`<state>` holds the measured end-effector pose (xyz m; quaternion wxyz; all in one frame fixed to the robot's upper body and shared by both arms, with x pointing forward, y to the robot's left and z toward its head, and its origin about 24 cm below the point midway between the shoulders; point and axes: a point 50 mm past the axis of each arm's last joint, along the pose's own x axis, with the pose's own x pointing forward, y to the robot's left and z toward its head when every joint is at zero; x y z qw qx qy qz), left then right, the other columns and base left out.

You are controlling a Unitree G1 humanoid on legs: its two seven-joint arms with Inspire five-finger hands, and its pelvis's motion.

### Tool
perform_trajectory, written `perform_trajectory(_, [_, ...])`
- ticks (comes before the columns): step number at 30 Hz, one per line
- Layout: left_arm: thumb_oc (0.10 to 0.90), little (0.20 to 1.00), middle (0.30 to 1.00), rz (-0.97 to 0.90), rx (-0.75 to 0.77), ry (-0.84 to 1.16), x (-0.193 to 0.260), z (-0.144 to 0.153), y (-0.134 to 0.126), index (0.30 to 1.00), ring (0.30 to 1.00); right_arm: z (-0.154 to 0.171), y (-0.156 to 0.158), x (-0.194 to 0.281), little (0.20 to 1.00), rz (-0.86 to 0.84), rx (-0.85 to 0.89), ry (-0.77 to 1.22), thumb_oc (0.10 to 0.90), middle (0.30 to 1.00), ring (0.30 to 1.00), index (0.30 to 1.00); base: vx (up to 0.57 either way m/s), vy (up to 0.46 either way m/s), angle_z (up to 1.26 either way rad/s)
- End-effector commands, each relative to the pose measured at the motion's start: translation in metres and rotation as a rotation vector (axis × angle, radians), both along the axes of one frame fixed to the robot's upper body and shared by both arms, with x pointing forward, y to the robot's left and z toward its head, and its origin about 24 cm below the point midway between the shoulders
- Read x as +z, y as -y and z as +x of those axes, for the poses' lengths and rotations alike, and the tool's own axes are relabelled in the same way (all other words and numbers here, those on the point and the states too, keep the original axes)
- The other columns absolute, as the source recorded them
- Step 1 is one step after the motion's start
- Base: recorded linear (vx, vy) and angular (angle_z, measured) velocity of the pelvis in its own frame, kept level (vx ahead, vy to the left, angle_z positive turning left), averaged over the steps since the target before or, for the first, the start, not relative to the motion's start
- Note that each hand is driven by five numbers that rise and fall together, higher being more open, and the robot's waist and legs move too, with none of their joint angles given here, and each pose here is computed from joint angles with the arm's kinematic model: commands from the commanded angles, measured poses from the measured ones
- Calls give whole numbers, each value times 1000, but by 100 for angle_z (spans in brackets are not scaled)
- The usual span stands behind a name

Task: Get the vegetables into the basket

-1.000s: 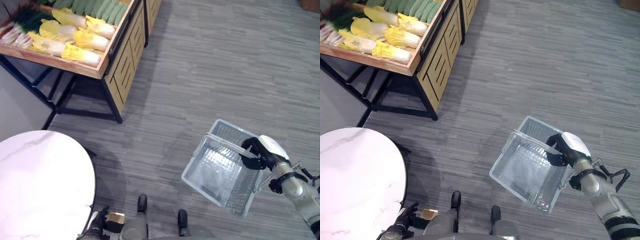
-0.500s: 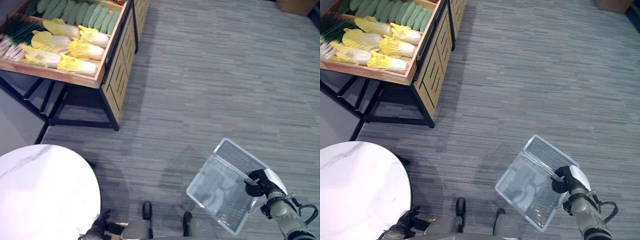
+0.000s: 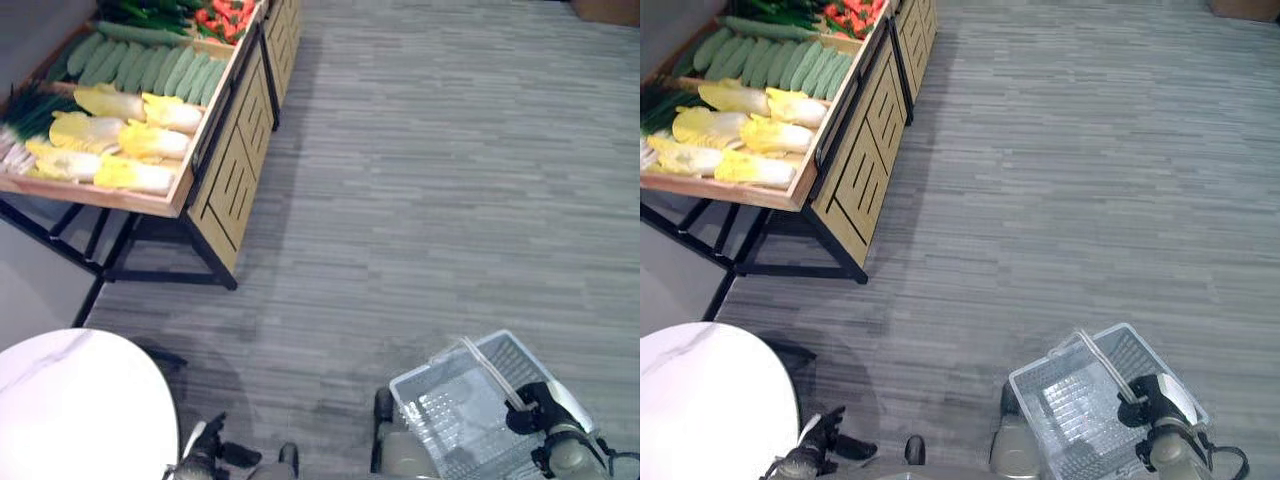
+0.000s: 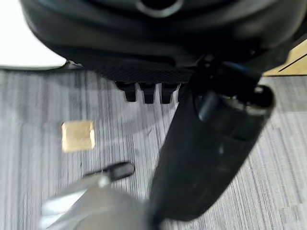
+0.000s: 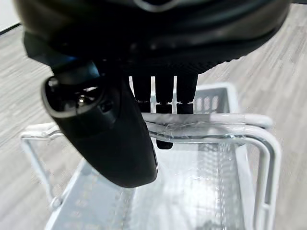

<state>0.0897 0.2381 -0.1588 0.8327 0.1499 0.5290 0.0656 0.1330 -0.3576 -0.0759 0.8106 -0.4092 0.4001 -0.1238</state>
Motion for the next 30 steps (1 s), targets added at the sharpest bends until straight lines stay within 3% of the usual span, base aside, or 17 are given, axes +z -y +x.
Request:
perform_trajectory(1, [900,1000,1000,64,-61,56,10,20,-15,1000,1000,42,36,62,300,-145,6,267,400,300,300,300,107,-159,17])
perform_trajectory(12, [900,1000,1000,71,-76,100,13,36,-7,1000,1000,33,41,57,300,-164,-53,255,400,300,300,300,203,-66,23])
perform_trajectory(20, [900,1000,1000,86,-78,45,10,20,-16,1000,1000,36,23,41,300,-112,-14,222,400,300,300,300,286,174,-27])
perform_trajectory(30, [900,1000,1000,118,-96,75,17,32,-25,1000,1000,60,-2,35,300,-56,52,245,400,300,300,300,166,258,-6])
